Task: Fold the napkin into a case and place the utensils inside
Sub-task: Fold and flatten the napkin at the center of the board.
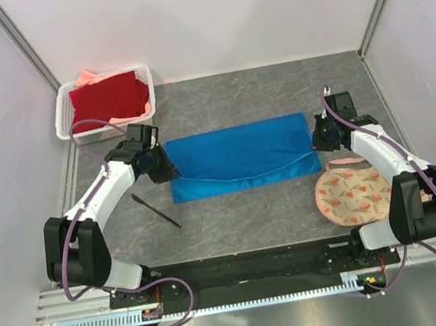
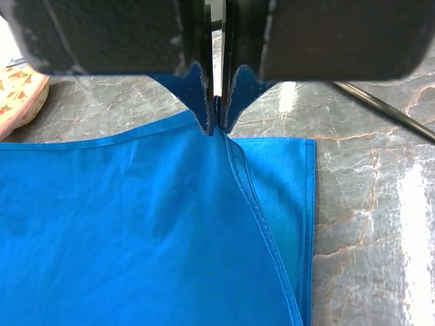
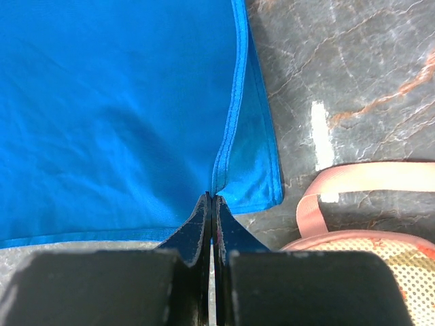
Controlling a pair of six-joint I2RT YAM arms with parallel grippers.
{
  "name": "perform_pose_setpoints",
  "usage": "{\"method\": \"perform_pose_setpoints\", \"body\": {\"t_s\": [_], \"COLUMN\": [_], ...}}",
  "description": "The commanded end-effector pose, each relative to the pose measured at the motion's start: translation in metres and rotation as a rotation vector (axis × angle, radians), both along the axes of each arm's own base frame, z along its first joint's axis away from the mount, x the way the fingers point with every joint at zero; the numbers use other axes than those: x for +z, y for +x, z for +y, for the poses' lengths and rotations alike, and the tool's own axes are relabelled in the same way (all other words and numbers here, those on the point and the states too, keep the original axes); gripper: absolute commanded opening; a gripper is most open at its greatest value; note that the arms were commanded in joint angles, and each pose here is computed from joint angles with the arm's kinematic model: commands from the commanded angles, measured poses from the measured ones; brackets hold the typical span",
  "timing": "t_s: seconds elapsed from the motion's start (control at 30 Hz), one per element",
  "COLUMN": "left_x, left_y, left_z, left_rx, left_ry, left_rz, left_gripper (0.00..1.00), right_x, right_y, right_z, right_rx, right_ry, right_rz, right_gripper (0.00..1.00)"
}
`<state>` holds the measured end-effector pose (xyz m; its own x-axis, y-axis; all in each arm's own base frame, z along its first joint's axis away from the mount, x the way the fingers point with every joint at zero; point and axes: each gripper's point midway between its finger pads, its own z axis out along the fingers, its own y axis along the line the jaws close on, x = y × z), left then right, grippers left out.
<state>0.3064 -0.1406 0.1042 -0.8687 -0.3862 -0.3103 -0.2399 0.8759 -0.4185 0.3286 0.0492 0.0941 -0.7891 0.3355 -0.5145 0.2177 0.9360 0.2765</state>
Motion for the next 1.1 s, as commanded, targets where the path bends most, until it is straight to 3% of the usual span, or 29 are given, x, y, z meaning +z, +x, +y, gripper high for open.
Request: {"method": "perform_pose_setpoints", "body": {"t_s": [0.0, 0.43, 0.77, 0.9, 1.07], "left_x": [0.001, -0.047, -0.057, -0.058, -0.059], "left_y": [-0.01, -0.016, -0.02, -0.023, -0.025], "left_z": [0.004, 0.005, 0.003, 0.005, 0.006], "left_rx": [-0.039, -0.021, -0.025, -0.017, -0.004], "left_ry": [0.013, 0.026, 0.013, 0.019, 0.022], "left_rz": [-0.004, 0.09, 0.099, 0.104, 0.099], "left_gripper": [0.02, 0.02, 0.03, 0.07, 0.19], "right_x": [0.008, -0.032, -0.052, -0.052, -0.052], "right_y": [-0.006, -0.005, -0.008, -0.008, -0.007], "right_z": [0.002, -0.003, -0.007, -0.009, -0.011], "right_rx": [0.012, -0.002, -0.007, -0.015, -0.019], "right_ry": [0.006, -0.023, -0.049, -0.06, -0.066], "right_rz": [-0.016, 0.043, 0.086, 0.081, 0.082], "right_gripper": [0.0, 0.0, 0.01, 0.05, 0.09]}}
